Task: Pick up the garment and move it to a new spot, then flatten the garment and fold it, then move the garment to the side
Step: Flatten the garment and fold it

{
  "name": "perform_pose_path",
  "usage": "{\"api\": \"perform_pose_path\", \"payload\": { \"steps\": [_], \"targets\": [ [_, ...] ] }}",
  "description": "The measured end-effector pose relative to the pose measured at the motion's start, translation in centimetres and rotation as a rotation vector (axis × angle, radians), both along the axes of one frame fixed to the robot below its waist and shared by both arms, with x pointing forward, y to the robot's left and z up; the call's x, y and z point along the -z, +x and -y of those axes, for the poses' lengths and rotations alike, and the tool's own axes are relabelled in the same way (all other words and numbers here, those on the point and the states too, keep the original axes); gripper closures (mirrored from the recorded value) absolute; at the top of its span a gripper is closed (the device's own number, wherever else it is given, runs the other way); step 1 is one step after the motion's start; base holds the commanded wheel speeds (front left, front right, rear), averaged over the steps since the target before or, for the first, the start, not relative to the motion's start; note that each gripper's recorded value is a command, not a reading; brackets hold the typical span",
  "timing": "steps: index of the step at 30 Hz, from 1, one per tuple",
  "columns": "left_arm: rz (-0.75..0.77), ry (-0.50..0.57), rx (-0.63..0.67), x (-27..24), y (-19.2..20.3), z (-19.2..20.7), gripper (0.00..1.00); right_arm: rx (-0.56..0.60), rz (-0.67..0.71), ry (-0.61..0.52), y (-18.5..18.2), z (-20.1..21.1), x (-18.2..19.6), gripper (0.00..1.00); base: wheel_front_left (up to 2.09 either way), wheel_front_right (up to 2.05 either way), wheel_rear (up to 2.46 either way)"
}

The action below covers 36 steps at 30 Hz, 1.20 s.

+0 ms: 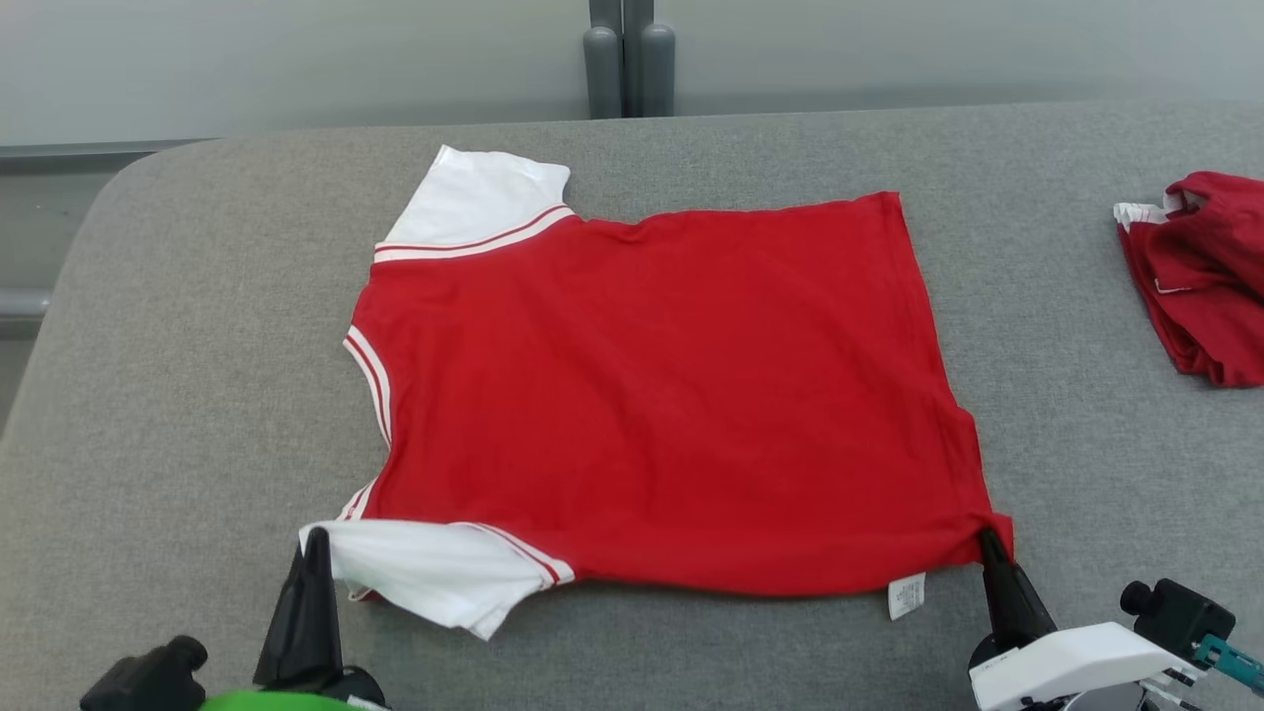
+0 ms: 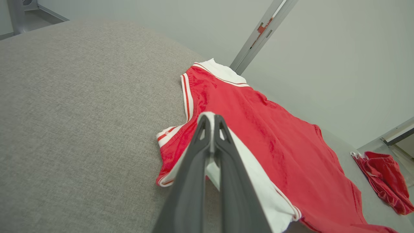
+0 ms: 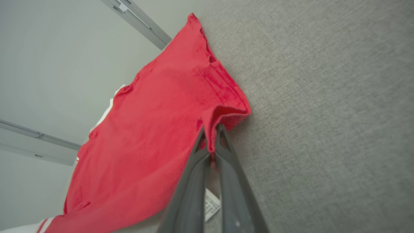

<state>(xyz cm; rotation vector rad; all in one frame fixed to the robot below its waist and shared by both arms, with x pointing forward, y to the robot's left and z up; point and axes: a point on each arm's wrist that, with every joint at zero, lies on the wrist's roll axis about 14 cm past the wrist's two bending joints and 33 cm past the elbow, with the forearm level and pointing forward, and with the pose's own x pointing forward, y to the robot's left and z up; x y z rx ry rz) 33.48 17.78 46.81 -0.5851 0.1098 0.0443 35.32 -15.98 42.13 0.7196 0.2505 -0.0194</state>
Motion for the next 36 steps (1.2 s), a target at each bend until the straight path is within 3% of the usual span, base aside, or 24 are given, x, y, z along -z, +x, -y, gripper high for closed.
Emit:
{"api": "perform_pose_path", "payload": {
  "steps": [11, 20, 21, 22, 23, 24, 25, 36],
  "targets": [
    [0.052, 0.071, 0.065, 0.1, 8.1, 0.8, 1.00, 0.042, 0.043, 0.071, 4.2, -0.2, -0.5, 1.00, 0.00, 0.00, 0.00],
    [-0.037, 0.092, 0.105, 3.8, 10.7, 1.7, 1.00, 0.068, 0.014, 0.052, 6.1, 0.3, 1.1, 1.00, 0.00, 0.00, 0.00],
    [-0.042, 0.093, 0.106, 4.0, 10.9, 1.7, 1.00, 0.072, 0.013, 0.051, 6.2, 0.3, 1.2, 0.93, 0.00, 0.00, 0.00],
    [-0.046, 0.095, 0.109, 4.2, 11.0, 1.8, 1.00, 0.073, 0.012, 0.054, 6.2, 0.3, 1.3, 0.76, 0.00, 0.00, 0.00],
    [-0.047, 0.098, 0.111, 4.3, 11.1, 1.9, 0.72, 0.076, 0.014, 0.056, 6.3, 0.3, 1.2, 0.57, 0.00, 0.00, 0.00],
    [-0.048, 0.099, 0.110, 4.3, 11.2, 1.9, 0.45, 0.079, 0.018, 0.060, 6.5, 0.3, 1.1, 0.14, 0.00, 0.00, 0.00],
    [-0.046, 0.102, 0.113, 4.2, 11.3, 2.0, 0.00, 0.080, 0.025, 0.062, 6.6, 0.3, 1.0, 0.00, 0.00, 0.00, 0.00],
    [0.038, 0.082, 0.101, 1.5, 10.6, 2.1, 0.00, 0.094, 0.142, 0.078, 7.7, 0.3, -2.8, 0.00, 0.00, 0.00, 0.00]
  ]
}}
